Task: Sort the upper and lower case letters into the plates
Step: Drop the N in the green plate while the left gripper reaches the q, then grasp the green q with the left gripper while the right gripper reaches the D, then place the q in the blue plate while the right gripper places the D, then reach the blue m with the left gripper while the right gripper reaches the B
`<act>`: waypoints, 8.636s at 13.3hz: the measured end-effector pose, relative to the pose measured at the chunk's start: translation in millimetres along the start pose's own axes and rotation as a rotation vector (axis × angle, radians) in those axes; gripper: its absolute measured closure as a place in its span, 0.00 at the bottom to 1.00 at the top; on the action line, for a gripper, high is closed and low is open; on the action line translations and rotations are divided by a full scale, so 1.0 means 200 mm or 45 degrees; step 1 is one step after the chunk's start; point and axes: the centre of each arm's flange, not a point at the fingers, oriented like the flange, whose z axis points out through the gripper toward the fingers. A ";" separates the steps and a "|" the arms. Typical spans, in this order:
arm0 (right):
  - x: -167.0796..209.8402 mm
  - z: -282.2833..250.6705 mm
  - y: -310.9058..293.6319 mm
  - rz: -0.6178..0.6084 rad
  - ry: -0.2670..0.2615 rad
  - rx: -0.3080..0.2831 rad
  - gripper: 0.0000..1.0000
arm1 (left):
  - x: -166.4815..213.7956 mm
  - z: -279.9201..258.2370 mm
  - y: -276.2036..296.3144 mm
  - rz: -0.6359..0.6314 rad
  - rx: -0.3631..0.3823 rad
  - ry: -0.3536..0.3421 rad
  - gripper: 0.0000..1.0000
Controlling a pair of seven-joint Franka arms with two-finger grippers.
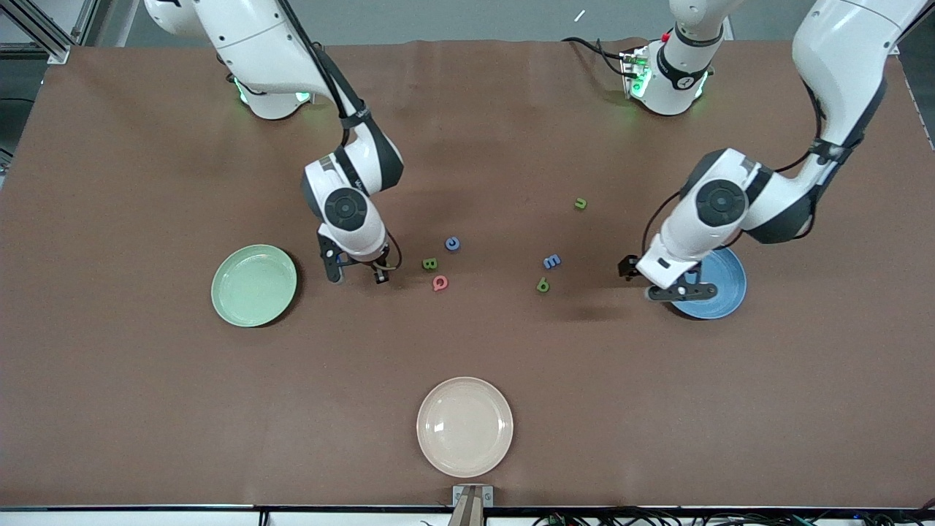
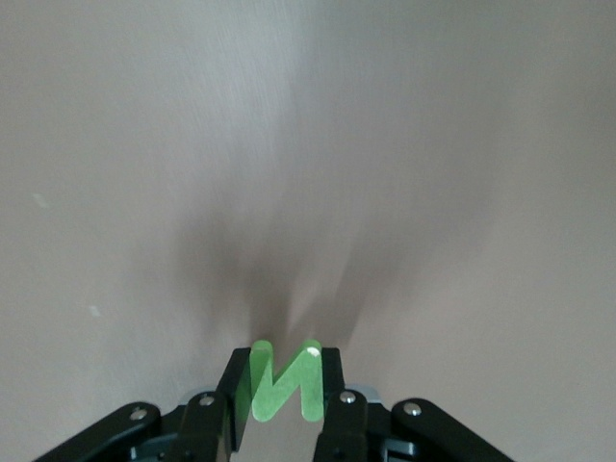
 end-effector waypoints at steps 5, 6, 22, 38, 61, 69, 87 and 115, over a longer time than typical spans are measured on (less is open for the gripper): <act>0.89 -0.29 0.12 -0.248 -0.106 -0.085 0.67 | -0.05 -0.02 0.51 -0.006 -0.118 -0.006 0.00; 1.07 -0.28 0.18 -0.283 -0.128 -0.085 0.67 | -0.04 -0.01 0.57 0.017 -0.130 -0.001 0.00; 1.44 0.17 0.41 -0.451 -0.105 -0.006 0.62 | -0.05 0.35 0.89 0.289 -0.037 0.003 0.22; 0.29 -0.56 -0.09 -0.564 -0.209 0.023 0.00 | -0.07 0.41 0.89 0.290 -0.037 -0.026 0.53; -0.70 0.06 -0.31 -0.850 0.033 0.149 0.06 | 0.11 0.07 0.35 0.219 -0.026 -0.055 0.70; -0.74 0.09 -0.40 -0.772 0.036 0.179 0.36 | 0.09 0.11 -0.39 0.295 0.089 -0.106 0.70; 0.61 -0.49 -0.26 -0.973 -0.049 0.036 0.64 | 0.09 0.36 -0.96 0.444 0.130 -0.054 0.70; 0.95 -0.15 0.28 -1.097 -0.138 0.007 0.06 | -0.12 -0.07 0.24 0.144 0.035 -0.079 0.00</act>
